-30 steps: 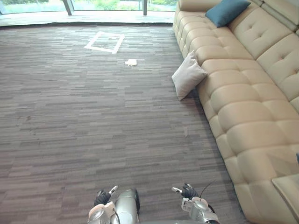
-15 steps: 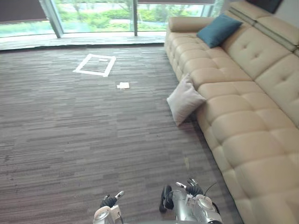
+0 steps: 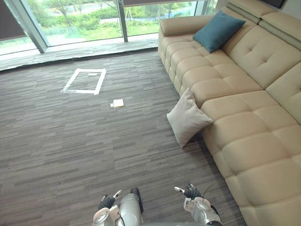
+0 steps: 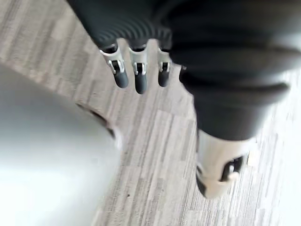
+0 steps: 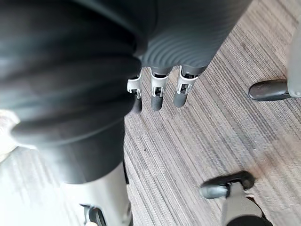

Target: Pick up cushions and gather them together orderly.

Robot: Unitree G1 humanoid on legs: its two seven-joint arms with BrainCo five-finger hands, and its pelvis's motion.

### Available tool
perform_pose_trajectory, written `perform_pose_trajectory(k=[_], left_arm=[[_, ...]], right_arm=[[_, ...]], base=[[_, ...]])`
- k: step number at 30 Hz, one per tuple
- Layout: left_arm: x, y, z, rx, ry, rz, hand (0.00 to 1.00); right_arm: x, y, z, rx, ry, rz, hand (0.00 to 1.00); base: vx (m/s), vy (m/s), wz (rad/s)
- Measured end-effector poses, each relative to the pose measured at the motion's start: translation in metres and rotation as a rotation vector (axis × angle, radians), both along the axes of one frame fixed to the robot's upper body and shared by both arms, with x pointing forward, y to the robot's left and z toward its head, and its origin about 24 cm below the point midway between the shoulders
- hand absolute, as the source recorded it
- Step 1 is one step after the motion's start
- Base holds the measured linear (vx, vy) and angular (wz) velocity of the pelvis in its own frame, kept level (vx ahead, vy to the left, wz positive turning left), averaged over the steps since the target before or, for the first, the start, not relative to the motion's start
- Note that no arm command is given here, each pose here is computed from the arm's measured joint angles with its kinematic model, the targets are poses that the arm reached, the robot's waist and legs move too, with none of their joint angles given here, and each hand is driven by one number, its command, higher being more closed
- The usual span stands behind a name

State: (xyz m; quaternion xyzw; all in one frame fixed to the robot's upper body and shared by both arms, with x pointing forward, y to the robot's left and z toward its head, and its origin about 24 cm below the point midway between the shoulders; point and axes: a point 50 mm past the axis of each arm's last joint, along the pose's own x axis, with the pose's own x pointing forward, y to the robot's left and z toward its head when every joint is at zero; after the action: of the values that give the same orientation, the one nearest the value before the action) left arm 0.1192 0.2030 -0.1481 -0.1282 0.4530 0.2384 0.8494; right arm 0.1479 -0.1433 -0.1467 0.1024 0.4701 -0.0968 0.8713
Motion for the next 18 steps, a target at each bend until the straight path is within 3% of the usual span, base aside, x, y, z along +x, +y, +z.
perform_pose_trajectory(k=[8,14,18], left_arm=[[-0.004,-0.006,-0.005,-0.006,0.052,-0.065,0.00],[-0.007,-0.007,-0.007,0.005,0.068,-0.101,0.00],[-0.006,-0.024,-0.008,-0.031,0.065,-0.125,0.00]], right_arm=[[0.001,-0.008,0.005,-0.015,-0.055,-0.025,0.00],[-0.003,-0.019,0.004,-0.025,-0.054,-0.084,0.00],[-0.002,-0.030,0.005,-0.065,-0.051,-0.066,0.00]], base=[[0.35,0.123,-0.15],[0.46,-0.048,-0.05],[0.51,-0.154,-0.15]])
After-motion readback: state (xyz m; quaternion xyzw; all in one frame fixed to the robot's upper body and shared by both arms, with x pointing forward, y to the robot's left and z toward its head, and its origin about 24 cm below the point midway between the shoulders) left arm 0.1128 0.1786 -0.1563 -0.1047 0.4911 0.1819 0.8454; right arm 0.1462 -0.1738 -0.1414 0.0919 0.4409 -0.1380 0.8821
